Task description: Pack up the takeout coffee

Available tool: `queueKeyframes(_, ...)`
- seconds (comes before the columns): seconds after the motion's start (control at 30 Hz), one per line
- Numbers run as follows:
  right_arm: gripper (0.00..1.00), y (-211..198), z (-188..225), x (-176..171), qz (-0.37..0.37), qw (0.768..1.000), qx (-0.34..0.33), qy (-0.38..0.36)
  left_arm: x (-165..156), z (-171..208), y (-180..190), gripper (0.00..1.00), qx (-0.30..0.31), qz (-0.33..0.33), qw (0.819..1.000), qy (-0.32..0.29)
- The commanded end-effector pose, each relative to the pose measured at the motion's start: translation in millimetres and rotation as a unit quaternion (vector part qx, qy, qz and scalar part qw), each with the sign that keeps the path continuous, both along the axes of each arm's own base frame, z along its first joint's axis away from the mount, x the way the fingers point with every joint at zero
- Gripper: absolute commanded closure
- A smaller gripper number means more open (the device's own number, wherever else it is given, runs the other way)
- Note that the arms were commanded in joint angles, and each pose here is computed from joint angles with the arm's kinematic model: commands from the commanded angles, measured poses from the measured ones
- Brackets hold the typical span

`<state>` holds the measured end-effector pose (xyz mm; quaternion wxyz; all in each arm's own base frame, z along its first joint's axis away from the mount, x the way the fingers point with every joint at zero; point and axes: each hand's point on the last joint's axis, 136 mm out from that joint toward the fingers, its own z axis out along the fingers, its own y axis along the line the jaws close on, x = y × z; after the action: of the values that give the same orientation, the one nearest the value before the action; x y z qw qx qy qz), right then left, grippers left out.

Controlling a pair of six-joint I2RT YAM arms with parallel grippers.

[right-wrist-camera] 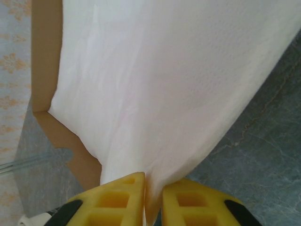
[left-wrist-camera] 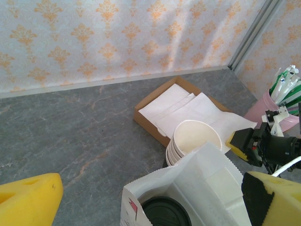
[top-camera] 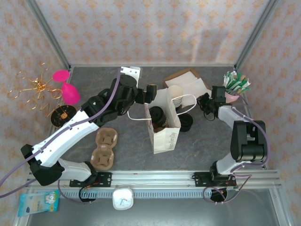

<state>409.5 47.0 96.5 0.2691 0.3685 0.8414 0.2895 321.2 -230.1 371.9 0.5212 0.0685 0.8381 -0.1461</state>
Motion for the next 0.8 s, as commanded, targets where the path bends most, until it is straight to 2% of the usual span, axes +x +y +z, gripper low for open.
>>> queueKeyframes(0.0, 0.88, -4.6, 17.1, 16.6, -0.008, 0.999, -0.017, -0.032, 4.1, 18.1, 6.8, 0.01, -0.002, 0.012, 1.000, -0.023)
queueKeyframes(0.07, 0.94, -5.0, 18.5, 17.6, -0.009, 0.999, -0.018, -0.034, 4.2, 18.2, 6.6, 0.01, -0.002, 0.012, 1.000, -0.022)
queueKeyframes(0.23, 1.00, -2.1, 26.4, 21.2, -0.001, 0.999, -0.014, -0.044, 3.8, 20.2, 6.1, 0.01, -0.004, 0.011, 1.000, -0.023)
queueKeyframes(0.67, 1.00, 3.1, 70.5, 27.6, 0.022, 0.997, -0.016, -0.077, -0.1, 24.3, 10.5, 0.01, -0.010, 0.013, 1.000, -0.026)
queueKeyframes(0.77, 1.00, 2.2, 91.7, 28.4, 0.024, 0.995, -0.023, -0.093, 0.2, 24.2, 11.5, 0.01, -0.008, 0.015, 1.000, -0.026)
